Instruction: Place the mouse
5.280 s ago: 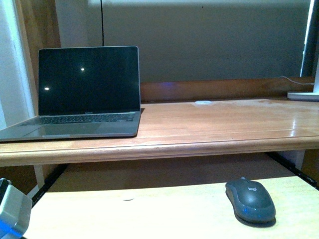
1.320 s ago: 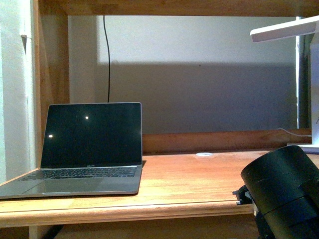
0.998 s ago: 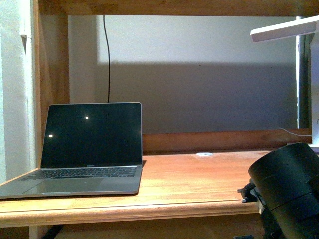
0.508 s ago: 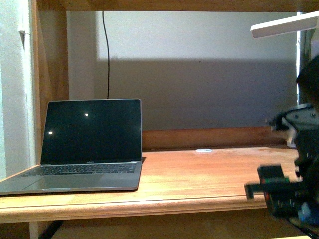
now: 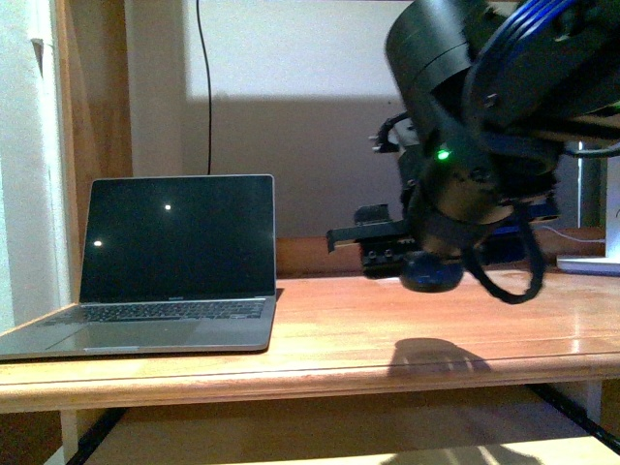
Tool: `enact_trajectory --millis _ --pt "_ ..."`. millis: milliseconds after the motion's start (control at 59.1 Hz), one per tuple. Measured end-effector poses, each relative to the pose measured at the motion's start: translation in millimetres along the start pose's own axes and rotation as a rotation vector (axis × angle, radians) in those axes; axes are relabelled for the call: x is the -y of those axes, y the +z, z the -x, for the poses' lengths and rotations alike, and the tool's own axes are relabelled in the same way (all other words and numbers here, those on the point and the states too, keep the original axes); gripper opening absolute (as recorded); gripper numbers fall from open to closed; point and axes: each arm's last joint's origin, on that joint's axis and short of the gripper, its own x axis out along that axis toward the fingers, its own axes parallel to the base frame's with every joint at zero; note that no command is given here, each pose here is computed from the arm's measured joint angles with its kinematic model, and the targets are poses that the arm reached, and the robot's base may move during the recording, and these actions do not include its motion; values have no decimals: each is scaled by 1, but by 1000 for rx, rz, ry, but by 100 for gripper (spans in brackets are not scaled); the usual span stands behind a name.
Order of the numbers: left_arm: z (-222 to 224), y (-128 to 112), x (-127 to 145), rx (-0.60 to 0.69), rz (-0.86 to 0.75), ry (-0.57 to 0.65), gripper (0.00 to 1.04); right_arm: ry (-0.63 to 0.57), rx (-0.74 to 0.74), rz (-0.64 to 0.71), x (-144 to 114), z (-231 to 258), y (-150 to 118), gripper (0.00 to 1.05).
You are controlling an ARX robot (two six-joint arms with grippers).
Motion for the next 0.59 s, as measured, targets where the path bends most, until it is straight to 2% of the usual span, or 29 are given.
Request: enact_trajectory --millis 271,457,592 --pt "0 0 0 0 0 0 97 -26 -35 34 -21 -33 -9 58" --pt "0 0 0 0 0 0 97 -30 -61 52 -45 -52 -17 58" --pt "0 0 0 0 0 0 97 -35 -70 44 -51 -57 -18 58"
